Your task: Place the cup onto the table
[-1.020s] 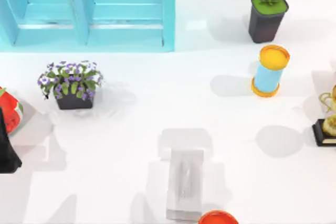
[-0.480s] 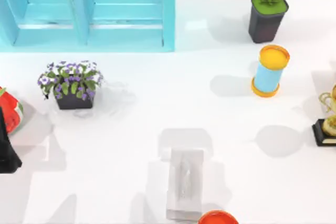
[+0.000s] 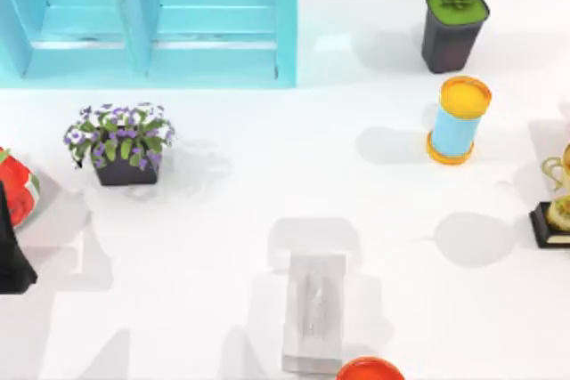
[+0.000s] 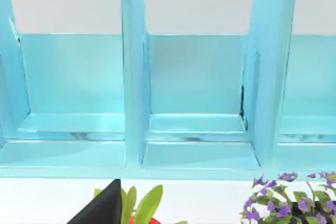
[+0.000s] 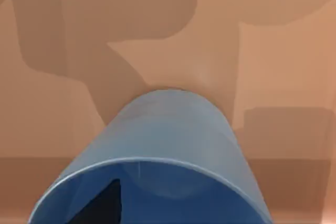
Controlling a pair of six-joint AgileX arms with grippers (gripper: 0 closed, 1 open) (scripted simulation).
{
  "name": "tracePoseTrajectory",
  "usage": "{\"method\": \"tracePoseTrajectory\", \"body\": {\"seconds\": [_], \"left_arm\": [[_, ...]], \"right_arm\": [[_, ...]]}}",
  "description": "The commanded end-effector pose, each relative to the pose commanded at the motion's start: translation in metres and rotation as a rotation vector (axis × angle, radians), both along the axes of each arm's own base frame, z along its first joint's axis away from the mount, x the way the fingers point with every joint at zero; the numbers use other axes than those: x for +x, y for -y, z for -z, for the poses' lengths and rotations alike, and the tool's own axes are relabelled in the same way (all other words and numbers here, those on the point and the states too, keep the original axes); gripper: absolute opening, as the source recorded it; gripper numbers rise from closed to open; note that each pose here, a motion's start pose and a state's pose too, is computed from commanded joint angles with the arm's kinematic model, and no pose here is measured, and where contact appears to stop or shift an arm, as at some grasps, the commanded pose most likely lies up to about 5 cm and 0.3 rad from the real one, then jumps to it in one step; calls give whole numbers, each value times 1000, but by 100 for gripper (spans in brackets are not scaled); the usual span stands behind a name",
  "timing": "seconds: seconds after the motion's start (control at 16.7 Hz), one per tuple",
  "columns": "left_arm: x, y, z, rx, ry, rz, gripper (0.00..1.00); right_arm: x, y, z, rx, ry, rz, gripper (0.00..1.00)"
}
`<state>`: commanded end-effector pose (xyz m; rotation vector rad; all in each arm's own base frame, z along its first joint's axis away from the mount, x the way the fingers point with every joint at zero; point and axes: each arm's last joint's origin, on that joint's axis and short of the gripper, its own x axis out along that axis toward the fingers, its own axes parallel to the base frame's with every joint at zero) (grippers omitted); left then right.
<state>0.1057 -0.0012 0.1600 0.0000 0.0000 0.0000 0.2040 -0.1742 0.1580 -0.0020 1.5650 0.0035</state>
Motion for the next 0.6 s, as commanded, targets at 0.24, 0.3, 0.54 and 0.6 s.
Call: {"method": "tracePoseTrajectory", "body": {"seconds": [0.24,0.3,0.54,0.6], "left_arm": [[0,0,0,0,0,0,100],[0,0,0,0,0,0,100],[0,0,0,0,0,0,100],[0,0,0,0,0,0,100]], "right_arm": [[-3,-1,12,1,-2,0,100],[-3,-1,12,1,-2,0,100],[-3,-1,12,1,-2,0,77],[-3,-1,12,1,-2,0,70]]}}
